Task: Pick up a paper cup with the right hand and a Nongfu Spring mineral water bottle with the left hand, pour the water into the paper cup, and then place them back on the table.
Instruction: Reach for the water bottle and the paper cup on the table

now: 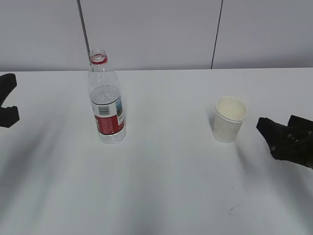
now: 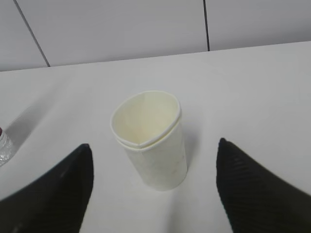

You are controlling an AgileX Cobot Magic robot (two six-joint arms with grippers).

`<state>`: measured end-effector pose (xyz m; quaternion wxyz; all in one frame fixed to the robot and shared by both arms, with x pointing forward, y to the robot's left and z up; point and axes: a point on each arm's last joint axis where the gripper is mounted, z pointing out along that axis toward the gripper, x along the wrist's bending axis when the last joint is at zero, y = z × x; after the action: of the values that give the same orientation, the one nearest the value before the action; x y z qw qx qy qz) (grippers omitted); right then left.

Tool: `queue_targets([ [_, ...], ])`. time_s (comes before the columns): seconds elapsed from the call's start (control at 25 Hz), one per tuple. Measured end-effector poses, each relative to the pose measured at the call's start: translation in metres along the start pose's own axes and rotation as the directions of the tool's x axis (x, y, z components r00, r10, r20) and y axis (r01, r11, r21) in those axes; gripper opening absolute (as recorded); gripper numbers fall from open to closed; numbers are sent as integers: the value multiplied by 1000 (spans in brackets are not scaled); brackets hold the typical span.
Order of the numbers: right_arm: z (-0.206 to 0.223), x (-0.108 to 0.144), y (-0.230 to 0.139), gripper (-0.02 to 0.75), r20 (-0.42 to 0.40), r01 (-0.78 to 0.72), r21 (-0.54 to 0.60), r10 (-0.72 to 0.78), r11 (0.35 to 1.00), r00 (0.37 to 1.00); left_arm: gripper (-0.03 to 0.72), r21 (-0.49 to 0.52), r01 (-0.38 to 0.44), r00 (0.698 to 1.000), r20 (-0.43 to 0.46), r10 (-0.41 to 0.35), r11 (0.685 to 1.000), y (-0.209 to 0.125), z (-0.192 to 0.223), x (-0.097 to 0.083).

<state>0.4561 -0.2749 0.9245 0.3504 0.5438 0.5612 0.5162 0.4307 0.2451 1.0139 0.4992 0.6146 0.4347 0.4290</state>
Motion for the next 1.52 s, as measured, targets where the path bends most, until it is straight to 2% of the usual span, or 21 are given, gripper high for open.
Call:
queue_targets([
  [0.44, 20, -3, -35, 610, -38, -20, 135, 25, 991, 999, 239, 0, -1, 1000, 0, 1, 1000, 0, 0, 0],
  [0.68, 40, -1, -37, 637, -102, 14, 132, -1, 991, 995, 239, 0, -1, 1000, 0, 1, 1000, 0, 0, 0],
  [1.52, 108, -13, -50, 638, -118, 75, 94, -64, 993, 991, 239, 0, -1, 1000, 0, 1, 1000, 0, 0, 0],
])
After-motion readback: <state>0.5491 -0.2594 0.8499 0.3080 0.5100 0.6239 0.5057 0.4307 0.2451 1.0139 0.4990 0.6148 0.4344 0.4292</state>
